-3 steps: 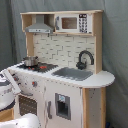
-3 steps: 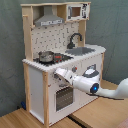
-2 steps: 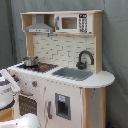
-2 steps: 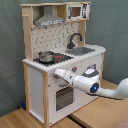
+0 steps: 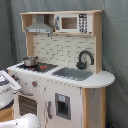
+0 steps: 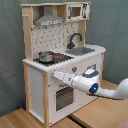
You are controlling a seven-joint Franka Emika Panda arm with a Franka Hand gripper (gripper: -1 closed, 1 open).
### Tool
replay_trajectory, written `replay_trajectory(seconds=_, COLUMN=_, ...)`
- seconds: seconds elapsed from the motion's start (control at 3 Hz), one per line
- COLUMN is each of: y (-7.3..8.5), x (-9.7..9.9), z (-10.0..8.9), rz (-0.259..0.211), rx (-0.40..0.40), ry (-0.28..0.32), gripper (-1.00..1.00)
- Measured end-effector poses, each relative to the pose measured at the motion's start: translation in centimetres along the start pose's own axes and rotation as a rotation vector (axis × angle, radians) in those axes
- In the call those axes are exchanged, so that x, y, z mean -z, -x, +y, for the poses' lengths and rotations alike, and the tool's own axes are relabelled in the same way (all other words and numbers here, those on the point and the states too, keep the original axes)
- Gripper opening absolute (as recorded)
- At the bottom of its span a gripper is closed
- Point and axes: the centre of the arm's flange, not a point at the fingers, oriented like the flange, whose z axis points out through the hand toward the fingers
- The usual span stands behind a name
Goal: Play with the kitchen
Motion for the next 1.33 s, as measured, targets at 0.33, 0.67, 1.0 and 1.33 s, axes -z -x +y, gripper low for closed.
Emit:
replay_trajectory(seconds=0.33, y=-0.09, x=-0.01, z=0.03, rz=-0.008, rx=0.113, ry=0.0, gripper=-1.0)
replay_trajectory(seconds=0.67, y=-0.21, x=-0.01, z=0.06, rz=-0.016, rx=0.233, ry=-0.001, gripper=-1.0)
replay_trajectory(seconds=1.0, y=-0.41, x=0.0, z=0.11, rz=-0.027, rx=0.35, ry=-0.003, gripper=-1.0)
replay_trajectory(seconds=1.33, y=-0.55, x=-0.02, z=0.14, rz=-0.038, rx=0.455, ry=-0.006, gripper=-1.0)
